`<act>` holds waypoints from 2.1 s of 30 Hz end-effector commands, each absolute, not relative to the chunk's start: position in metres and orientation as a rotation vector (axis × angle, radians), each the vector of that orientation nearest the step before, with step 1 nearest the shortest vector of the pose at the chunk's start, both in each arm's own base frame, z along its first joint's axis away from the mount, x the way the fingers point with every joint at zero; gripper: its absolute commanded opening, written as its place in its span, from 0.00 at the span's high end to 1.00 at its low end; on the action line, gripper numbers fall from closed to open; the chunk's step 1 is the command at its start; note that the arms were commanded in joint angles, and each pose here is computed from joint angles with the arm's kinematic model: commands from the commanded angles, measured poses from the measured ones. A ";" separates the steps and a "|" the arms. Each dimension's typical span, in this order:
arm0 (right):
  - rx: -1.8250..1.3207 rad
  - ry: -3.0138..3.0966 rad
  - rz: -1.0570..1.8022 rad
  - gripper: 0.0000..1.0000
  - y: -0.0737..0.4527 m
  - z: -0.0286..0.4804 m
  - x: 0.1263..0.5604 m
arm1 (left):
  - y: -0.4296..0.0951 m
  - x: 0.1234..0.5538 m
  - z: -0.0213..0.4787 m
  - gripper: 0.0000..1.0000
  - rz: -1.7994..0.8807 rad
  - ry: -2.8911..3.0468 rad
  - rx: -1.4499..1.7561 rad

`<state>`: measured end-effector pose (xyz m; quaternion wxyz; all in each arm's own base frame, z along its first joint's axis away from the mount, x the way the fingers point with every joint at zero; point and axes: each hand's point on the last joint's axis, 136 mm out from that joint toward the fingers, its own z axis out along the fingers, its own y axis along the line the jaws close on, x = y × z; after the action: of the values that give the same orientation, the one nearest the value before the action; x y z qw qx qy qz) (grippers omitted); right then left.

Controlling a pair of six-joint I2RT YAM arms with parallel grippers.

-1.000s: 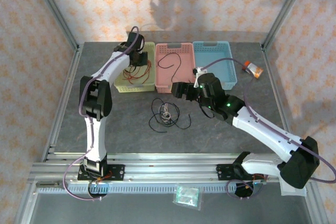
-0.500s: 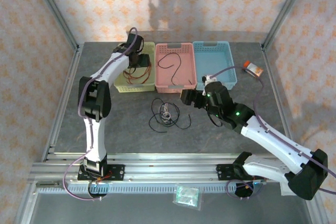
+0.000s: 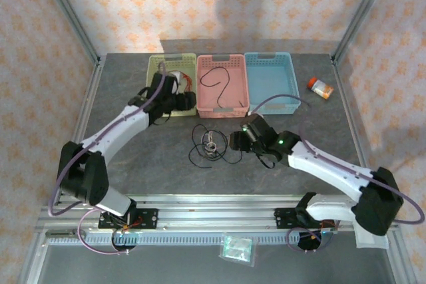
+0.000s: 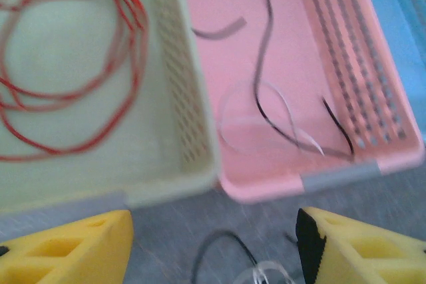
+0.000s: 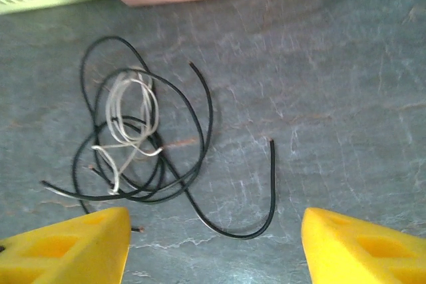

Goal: Untangle the cables

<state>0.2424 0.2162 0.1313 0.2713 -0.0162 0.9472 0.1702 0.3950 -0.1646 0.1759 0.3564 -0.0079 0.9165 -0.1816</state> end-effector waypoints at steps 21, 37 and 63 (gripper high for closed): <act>-0.549 2.509 0.536 0.54 0.271 0.080 0.283 | -0.210 0.282 0.101 0.31 -0.739 2.395 -0.113; -0.666 2.487 0.376 0.57 0.281 0.061 0.315 | -0.218 0.276 0.095 0.31 -0.766 2.390 -0.124; -0.613 2.448 0.411 0.89 0.282 0.084 0.318 | -0.217 0.286 0.087 0.27 -0.730 2.392 -0.166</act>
<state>0.3151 0.2883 0.0644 0.2630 -0.2457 0.9204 0.1525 0.2769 -0.2154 0.0823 0.2948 -0.0540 0.9128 -0.2775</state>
